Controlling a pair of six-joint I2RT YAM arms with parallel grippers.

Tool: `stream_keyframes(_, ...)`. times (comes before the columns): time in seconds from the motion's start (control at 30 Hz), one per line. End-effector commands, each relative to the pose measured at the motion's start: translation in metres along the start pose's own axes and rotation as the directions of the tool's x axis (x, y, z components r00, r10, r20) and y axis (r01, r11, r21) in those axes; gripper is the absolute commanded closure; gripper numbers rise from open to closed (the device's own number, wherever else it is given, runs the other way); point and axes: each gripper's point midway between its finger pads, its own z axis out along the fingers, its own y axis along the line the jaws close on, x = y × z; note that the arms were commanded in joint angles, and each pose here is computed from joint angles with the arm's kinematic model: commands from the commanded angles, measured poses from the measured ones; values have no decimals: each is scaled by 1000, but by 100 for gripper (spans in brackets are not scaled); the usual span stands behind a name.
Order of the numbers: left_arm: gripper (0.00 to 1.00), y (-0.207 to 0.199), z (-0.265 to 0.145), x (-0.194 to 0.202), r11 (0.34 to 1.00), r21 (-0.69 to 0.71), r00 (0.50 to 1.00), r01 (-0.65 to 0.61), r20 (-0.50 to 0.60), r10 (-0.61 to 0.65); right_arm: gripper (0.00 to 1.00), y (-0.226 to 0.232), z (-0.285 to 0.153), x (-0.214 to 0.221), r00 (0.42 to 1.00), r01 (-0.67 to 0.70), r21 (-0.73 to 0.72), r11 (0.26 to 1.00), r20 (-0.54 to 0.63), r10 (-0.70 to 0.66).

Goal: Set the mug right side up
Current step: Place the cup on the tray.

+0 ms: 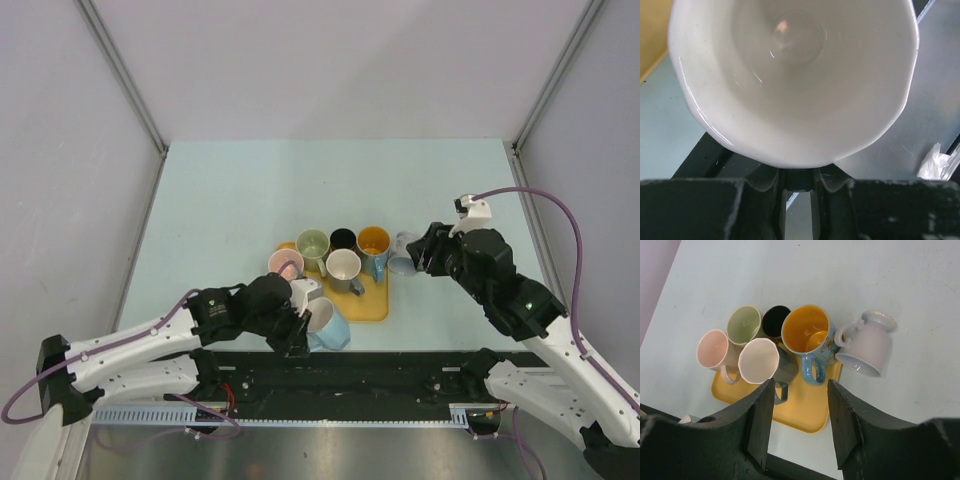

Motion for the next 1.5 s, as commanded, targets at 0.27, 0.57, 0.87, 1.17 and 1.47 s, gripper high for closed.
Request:
stream_keyframes(0.27,100,104,-88,-126,747,-564,737,352,659,150,49,-2,-5,-14,999,6,0,1000,38,-6)
stream_keyframes(0.57,100,87,-88,-127,822,-472,721,318,684,114,49,-1,-5,-13,999,-7,-9,1000,36,7)
stream_keyframes(0.87,100,22,-89,-135,939,-302,791,165,609,57,50,2,-2,-3,1000,-26,-20,999,-13,26)
stream_keyframes(1.17,100,1,-48,-111,955,-293,912,34,399,90,50,4,1,-10,999,-35,-22,999,17,35)
stream_keyframes(1.47,100,18,-34,-89,931,-363,954,38,289,73,50,0,4,-5,1000,-30,-3,1000,-5,30)
